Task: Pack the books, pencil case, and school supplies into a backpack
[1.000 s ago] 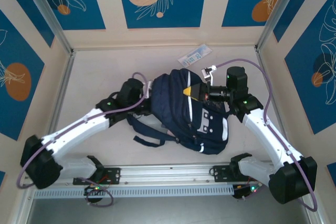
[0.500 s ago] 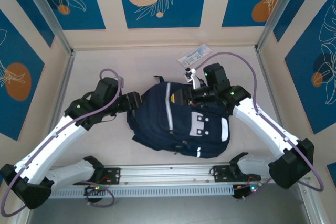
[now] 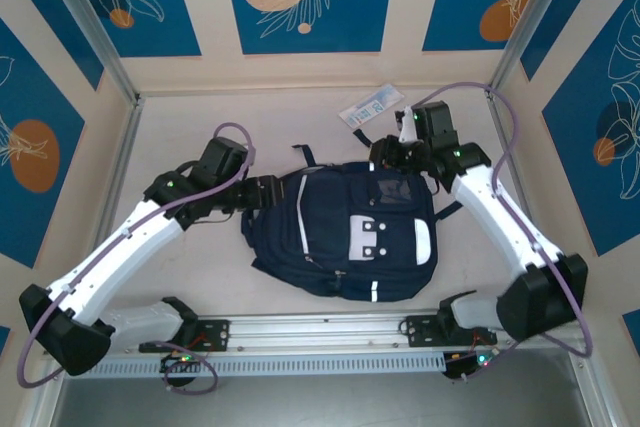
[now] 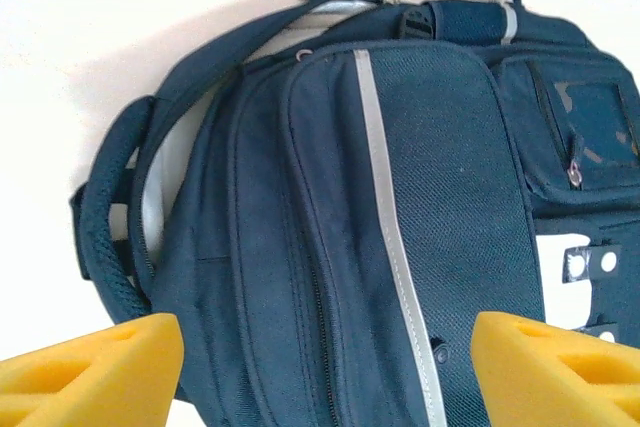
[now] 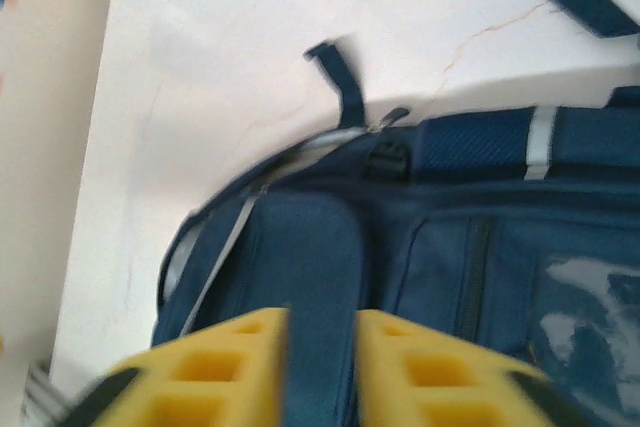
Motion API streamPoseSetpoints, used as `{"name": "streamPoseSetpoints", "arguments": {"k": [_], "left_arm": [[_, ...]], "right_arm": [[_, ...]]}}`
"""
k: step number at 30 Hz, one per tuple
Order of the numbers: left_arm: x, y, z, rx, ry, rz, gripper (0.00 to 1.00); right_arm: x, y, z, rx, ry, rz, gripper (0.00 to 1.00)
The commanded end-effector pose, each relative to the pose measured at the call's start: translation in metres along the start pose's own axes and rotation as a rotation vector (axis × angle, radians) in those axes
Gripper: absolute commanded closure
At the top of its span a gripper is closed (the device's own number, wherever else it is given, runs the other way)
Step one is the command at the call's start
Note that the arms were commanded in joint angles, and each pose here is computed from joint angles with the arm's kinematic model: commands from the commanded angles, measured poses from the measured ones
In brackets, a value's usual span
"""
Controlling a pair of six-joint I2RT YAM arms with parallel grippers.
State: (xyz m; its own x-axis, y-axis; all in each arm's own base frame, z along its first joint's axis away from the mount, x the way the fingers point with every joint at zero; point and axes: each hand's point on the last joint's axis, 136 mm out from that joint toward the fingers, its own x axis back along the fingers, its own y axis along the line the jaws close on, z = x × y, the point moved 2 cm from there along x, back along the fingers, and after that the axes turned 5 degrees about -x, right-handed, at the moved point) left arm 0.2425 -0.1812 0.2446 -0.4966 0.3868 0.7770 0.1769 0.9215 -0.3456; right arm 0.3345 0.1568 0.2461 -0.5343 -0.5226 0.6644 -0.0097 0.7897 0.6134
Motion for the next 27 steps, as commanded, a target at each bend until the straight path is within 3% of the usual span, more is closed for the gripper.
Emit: {"name": "streamPoseSetpoints", "arguments": {"k": [1, 5, 18, 23, 27], "left_arm": [[0.005, -0.016, -0.009, -0.035, -0.008, 0.074, 0.24], [0.005, -0.019, -0.015, -0.055, -0.015, 0.074, 0.25], [-0.007, -0.019, -0.004, -0.054, 0.033, 0.101, 0.25], [-0.003, -0.009, 0.007, -0.045, 0.052, 0.089, 0.25], [0.0, -0.003, 0.017, -0.023, 0.062, 0.086, 0.25]], "right_arm": [[-0.025, -0.001, -0.038, -0.089, -0.042, -0.015, 0.86], [-0.066, -0.013, -0.076, -0.21, -0.014, -0.014, 1.0], [-0.219, -0.058, -0.159, -0.555, 0.084, -0.167, 1.0], [-0.261, -0.074, -0.173, -0.602, 0.097, -0.133, 1.0], [-0.293, -0.095, -0.175, -0.765, 0.105, -0.082, 1.0]]}}
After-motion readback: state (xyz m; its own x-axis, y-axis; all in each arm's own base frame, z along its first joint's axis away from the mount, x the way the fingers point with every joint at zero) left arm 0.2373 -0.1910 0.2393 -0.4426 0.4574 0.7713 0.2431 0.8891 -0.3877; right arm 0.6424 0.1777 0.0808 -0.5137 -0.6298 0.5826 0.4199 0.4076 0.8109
